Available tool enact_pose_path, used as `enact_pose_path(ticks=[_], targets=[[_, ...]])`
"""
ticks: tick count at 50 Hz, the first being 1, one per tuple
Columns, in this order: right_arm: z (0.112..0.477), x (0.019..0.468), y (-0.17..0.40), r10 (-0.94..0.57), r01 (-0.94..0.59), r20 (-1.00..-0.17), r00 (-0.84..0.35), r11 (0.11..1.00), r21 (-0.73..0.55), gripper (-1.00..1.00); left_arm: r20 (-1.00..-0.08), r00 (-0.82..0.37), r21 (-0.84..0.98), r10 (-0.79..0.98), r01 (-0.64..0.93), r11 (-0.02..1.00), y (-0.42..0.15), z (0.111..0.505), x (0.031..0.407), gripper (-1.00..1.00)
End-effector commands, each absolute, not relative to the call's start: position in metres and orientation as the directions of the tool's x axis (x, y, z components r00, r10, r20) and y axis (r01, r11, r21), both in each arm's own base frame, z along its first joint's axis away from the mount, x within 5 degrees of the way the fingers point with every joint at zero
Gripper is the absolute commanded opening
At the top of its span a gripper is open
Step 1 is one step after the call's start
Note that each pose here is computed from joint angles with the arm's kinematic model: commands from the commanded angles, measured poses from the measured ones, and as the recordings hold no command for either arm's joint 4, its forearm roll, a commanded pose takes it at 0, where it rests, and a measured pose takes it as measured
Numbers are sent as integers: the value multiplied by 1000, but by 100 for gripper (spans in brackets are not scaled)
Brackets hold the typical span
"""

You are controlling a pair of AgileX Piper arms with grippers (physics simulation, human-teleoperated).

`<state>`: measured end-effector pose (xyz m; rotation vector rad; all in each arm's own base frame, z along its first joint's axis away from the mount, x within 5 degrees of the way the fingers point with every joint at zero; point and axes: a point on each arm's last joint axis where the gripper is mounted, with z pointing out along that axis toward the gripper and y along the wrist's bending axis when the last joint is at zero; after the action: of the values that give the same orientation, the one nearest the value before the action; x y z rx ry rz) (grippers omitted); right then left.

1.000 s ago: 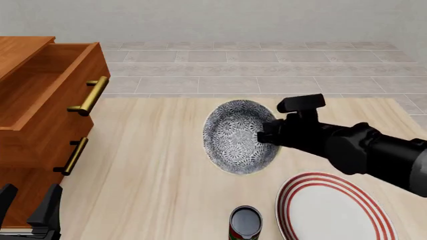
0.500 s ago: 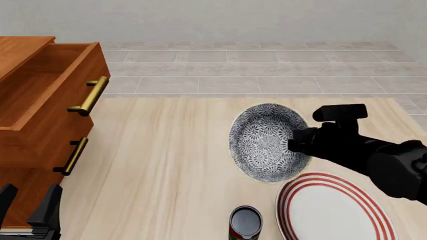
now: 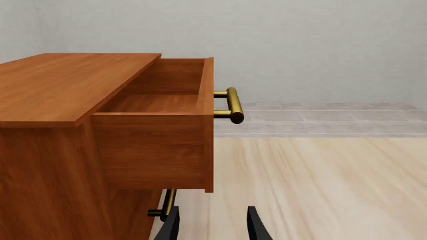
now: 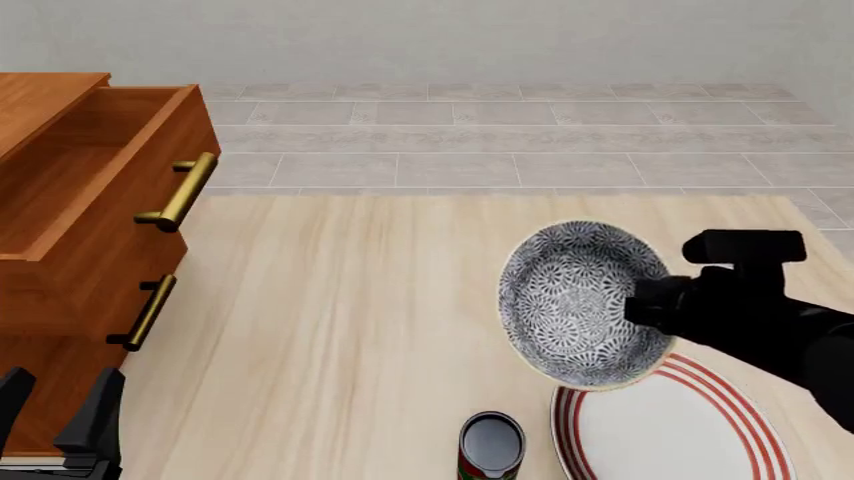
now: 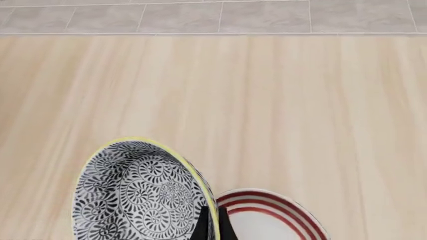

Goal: Put the bowl on the plate.

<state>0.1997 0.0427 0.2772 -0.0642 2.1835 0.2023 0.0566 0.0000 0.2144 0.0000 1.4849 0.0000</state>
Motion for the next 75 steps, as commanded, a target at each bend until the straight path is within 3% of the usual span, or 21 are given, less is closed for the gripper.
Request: enact_pose_path(ticks=[1,75], targets=[[274,183,32,74,-67,-798,-599,988,142,-100,-996,86,0,0,0,1000,0,214,57,100],[219,122,-3,200,157,-661,-723,980,125,-100,-996,86,0,0,0,1000,0,214,57,100]])
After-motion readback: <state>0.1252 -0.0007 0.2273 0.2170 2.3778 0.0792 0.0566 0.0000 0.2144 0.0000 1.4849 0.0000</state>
